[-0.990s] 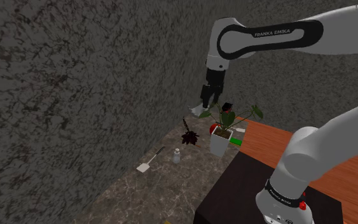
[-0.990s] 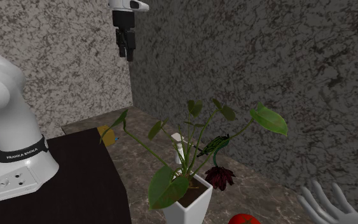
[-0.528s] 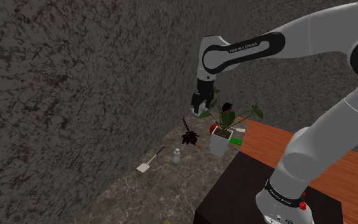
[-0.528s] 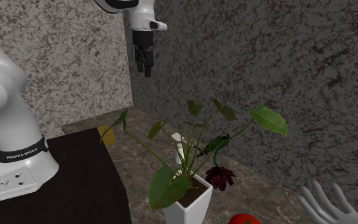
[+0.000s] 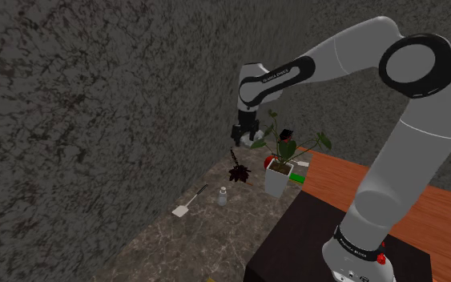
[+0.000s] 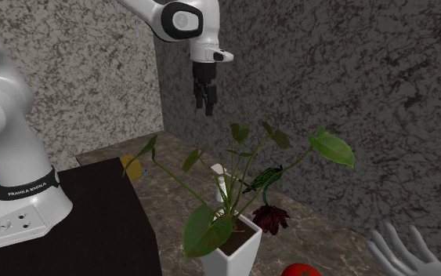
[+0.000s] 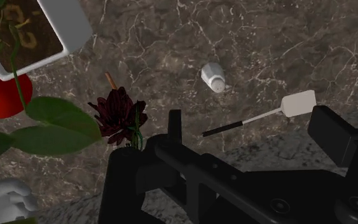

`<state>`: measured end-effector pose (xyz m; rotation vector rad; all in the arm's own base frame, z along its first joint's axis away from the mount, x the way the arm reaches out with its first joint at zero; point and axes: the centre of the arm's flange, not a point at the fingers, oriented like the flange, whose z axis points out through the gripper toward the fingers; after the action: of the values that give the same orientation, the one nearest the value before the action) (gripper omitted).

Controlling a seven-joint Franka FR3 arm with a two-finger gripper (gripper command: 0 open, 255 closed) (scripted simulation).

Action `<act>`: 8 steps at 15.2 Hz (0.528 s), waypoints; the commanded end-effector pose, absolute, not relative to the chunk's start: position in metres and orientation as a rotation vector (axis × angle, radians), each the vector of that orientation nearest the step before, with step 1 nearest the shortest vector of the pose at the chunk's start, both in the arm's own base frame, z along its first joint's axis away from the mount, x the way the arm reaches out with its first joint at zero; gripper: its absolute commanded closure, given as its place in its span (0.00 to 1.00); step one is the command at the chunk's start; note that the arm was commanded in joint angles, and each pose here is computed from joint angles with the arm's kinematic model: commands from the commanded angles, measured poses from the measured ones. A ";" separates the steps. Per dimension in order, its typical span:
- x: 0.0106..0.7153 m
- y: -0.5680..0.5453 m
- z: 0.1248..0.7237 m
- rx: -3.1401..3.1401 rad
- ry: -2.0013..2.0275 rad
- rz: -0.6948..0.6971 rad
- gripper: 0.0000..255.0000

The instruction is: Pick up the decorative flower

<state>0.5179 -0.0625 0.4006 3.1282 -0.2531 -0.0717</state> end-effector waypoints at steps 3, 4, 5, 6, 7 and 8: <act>0.552 -0.086 0.367 3.107 -0.313 -0.074 0.00; 0.560 -0.092 0.359 3.101 -0.327 -0.075 0.00; 0.569 -0.098 0.351 3.096 -0.342 -0.075 0.00; 0.577 -0.104 0.342 3.090 -0.356 -0.076 0.00; 0.585 -0.110 0.334 3.084 -0.371 -0.077 0.00; 0.593 -0.117 0.326 3.079 -0.385 -0.078 0.00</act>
<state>0.5854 -0.1123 0.3355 3.0851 -0.3706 -0.0772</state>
